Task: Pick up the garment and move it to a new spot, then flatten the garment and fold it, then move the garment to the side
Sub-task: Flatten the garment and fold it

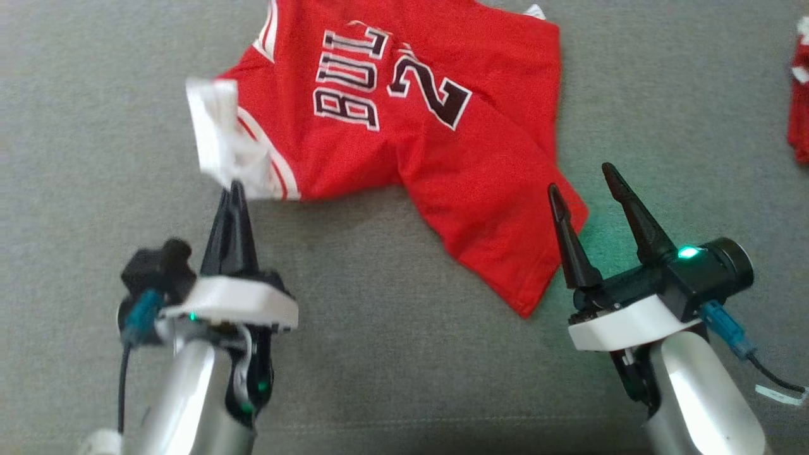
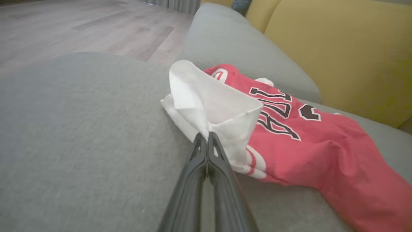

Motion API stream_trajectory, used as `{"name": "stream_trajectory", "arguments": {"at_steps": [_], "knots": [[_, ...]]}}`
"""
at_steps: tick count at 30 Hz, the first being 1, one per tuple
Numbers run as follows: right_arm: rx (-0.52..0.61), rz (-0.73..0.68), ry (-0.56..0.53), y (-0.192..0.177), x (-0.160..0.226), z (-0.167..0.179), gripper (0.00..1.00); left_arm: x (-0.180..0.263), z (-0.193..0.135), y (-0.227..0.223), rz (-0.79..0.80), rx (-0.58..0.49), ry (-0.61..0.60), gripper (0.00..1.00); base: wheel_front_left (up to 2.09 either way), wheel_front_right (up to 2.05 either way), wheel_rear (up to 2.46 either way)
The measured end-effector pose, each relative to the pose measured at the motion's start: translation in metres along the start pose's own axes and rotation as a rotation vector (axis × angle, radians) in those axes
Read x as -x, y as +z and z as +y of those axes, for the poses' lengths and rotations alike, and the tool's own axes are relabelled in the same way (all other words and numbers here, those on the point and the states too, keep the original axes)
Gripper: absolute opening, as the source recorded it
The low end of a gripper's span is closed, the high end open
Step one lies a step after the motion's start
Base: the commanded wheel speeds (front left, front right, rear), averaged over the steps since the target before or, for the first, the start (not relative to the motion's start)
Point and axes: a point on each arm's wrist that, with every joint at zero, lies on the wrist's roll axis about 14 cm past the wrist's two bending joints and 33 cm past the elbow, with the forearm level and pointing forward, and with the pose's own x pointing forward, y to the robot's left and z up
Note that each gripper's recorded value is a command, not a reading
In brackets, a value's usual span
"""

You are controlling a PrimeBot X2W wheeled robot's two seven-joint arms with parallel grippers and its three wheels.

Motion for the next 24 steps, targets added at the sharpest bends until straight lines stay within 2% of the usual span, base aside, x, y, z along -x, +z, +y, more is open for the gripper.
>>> {"name": "stream_trajectory", "arguments": {"at_steps": [4,13,14,15,16,17,20,24], "knots": [[-0.002,0.003,0.01,-0.002,-0.004,0.003,1.0,0.017,0.014,-0.011,0.037,0.007,0.053,0.0,0.0,0.0,0.0],[0.064,0.057,-0.072,-0.005,-0.005,-0.03,1.0,0.029,0.03,-0.01,0.04,0.05,0.138,0.0,0.0,0.0,0.0],[0.07,0.058,-0.074,-0.004,-0.006,-0.032,1.0,0.032,0.033,-0.01,0.044,0.054,0.149,0.15,0.0,0.0,0.0],[0.074,0.057,-0.076,-0.002,-0.008,-0.034,1.0,0.036,0.036,-0.012,0.049,0.054,0.161,0.44,0.0,0.0,0.0],[0.078,0.051,-0.077,0.001,-0.011,-0.035,1.0,0.039,0.038,-0.013,0.054,0.055,0.169,0.82,0.0,0.0,0.0],[0.082,0.048,-0.077,0.004,-0.013,-0.036,1.0,0.043,0.04,-0.014,0.06,0.056,0.176,1.0,0.0,0.0,0.0],[0.098,0.059,-0.067,0.007,-0.016,-0.036,1.0,0.051,0.043,-0.012,0.056,0.057,0.188,1.0,0.0,0.0,0.0],[0.103,0.122,-0.048,-0.002,-0.019,-0.032,1.0,0.054,0.05,0.011,-0.017,0.042,0.204,1.0,0.0,0.0,0.0]]}}
